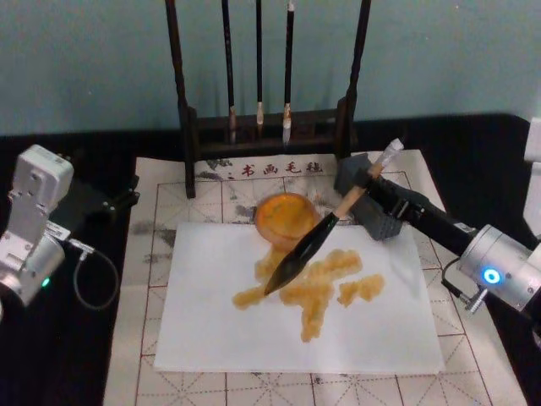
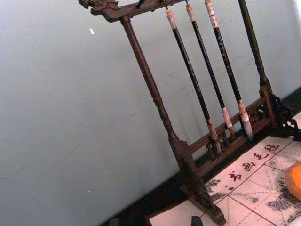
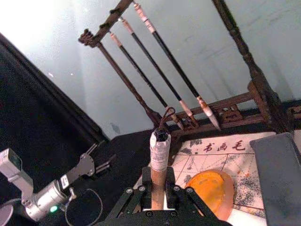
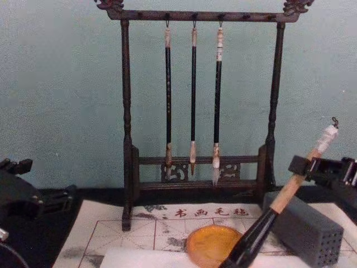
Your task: Pick up the brush from the inkstone, write on the paper, then place the brush back to its original position.
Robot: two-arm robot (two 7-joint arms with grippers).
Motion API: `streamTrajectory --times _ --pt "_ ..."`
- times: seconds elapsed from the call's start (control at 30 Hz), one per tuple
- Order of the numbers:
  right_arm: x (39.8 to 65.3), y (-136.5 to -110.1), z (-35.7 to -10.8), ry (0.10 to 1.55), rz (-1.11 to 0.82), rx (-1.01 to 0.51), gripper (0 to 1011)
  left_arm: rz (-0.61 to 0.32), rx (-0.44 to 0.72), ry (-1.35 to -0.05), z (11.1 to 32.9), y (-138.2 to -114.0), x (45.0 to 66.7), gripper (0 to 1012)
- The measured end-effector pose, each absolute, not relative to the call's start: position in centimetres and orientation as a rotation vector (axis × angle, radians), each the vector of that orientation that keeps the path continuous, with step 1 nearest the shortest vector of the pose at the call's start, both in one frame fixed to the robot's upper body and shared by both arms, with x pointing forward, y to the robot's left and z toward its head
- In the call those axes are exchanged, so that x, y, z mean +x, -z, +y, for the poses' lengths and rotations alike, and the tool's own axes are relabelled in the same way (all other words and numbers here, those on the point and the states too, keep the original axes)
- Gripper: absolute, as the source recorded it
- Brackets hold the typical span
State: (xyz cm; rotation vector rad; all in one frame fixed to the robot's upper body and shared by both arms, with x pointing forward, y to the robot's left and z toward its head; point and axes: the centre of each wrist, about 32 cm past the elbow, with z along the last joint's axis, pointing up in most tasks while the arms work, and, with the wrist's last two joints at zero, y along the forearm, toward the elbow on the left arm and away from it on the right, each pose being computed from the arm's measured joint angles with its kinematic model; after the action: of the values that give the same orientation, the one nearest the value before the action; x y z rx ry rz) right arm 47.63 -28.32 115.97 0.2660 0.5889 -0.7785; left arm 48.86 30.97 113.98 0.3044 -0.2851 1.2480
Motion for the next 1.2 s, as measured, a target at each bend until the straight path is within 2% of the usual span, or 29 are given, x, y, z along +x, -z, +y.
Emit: streamTrajectory --times 0.8,1.2 --pt "47.3 -115.9 -27.1 0.756 0.486 0.218 179 -0.285 0.305 -1.248 31.0 -114.0 48.9 1001" --pt "46.7 -116.2 -27.3 0.750 0.461 0.202 179 -0.285 0.304 -1.248 31.0 -114.0 48.9 1001"
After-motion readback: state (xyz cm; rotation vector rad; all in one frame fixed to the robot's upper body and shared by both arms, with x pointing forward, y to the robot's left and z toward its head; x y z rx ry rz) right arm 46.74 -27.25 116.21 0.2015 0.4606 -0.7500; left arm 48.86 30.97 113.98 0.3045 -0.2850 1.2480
